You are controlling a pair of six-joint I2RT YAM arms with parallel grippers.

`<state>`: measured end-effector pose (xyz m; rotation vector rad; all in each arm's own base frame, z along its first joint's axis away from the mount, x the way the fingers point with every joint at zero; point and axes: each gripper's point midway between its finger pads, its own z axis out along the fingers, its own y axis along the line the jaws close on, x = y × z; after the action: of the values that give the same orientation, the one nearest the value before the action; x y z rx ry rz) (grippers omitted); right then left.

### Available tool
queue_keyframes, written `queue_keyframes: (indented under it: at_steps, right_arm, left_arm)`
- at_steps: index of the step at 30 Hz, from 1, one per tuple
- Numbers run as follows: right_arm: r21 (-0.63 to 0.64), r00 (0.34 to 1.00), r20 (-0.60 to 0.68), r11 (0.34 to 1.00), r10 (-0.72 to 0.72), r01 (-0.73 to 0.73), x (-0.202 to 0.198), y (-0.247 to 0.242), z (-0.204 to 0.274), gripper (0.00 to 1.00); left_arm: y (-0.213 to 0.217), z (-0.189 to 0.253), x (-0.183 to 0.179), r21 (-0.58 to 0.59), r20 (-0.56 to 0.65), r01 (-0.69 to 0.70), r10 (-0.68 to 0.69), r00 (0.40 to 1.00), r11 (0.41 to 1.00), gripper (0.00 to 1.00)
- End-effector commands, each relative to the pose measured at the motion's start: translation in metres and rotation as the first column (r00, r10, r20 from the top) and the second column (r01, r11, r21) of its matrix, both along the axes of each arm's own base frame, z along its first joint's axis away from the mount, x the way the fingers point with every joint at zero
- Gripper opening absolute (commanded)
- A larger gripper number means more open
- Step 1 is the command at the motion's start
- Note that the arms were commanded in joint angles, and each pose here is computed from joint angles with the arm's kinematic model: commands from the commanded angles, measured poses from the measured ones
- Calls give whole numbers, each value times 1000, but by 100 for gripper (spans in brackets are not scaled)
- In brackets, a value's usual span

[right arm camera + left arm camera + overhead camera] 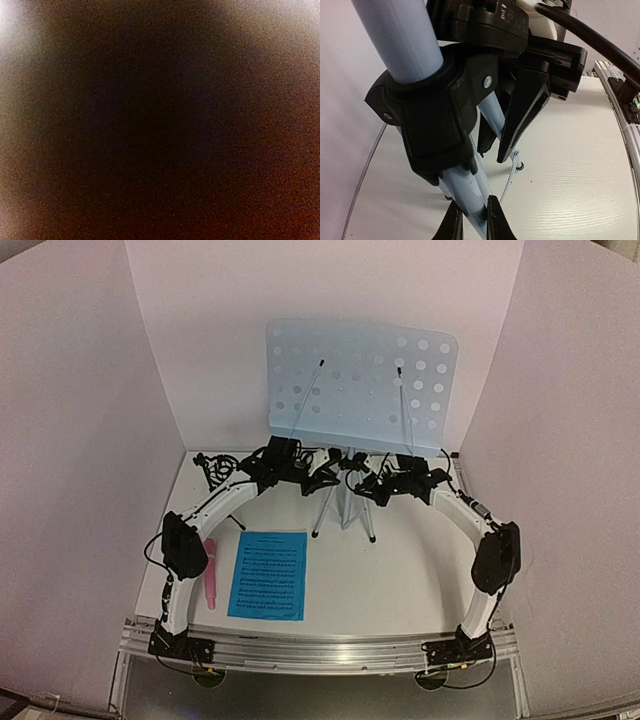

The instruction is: Set up the instrument practice props

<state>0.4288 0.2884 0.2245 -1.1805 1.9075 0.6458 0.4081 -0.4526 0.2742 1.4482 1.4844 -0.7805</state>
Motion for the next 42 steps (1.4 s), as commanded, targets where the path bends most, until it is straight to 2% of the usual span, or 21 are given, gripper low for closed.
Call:
queue_keyframes:
  at_steps: [1,5,10,11,18,23,27,31,37,40,42]
  right_arm:
    - [-182,957,-78,947,-281,263,34,-90,-32,0]
    - [-177,958,-57,947,-280,266,35,-82,-41,0]
    - [-122,962,-50,957,-269,262,31,-62,-51,0]
    - [-119,962,-51,958,-268,260,31,-61,-52,0]
    - [-96,971,-60,970,-229,223,33,-46,-52,0]
    - [-95,976,-60,974,-211,205,31,-38,-54,0]
    - [-93,979,-56,977,-198,192,30,-32,-52,0]
    - [-86,979,-62,978,-196,190,29,-29,-51,0]
    - [-82,979,-53,978,-195,191,29,-28,-47,0]
    - [-73,981,-58,981,-187,183,28,-25,-46,0]
    - [-69,981,-63,982,-182,178,27,-23,-46,0]
  left_arm:
    - [71,42,64,23,244,-169,158,957,985,0]
    - [75,33,78,16,274,-201,189,943,979,0]
    - [62,10,65,0,244,-159,154,958,987,0]
    - [60,7,62,-7,233,-151,148,961,989,3]
    - [49,-9,51,-99,170,-113,129,977,989,39]
    - [39,-35,37,-109,113,-85,97,989,990,58]
    - [23,-32,33,-177,100,-54,73,992,983,68]
    - [5,-33,25,-238,72,-32,50,996,971,71]
    - [-11,-55,13,-246,20,-34,40,999,969,72]
    - [-18,-58,23,-261,20,-76,84,996,962,66]
    - [-24,-61,33,-271,12,-111,118,993,956,54]
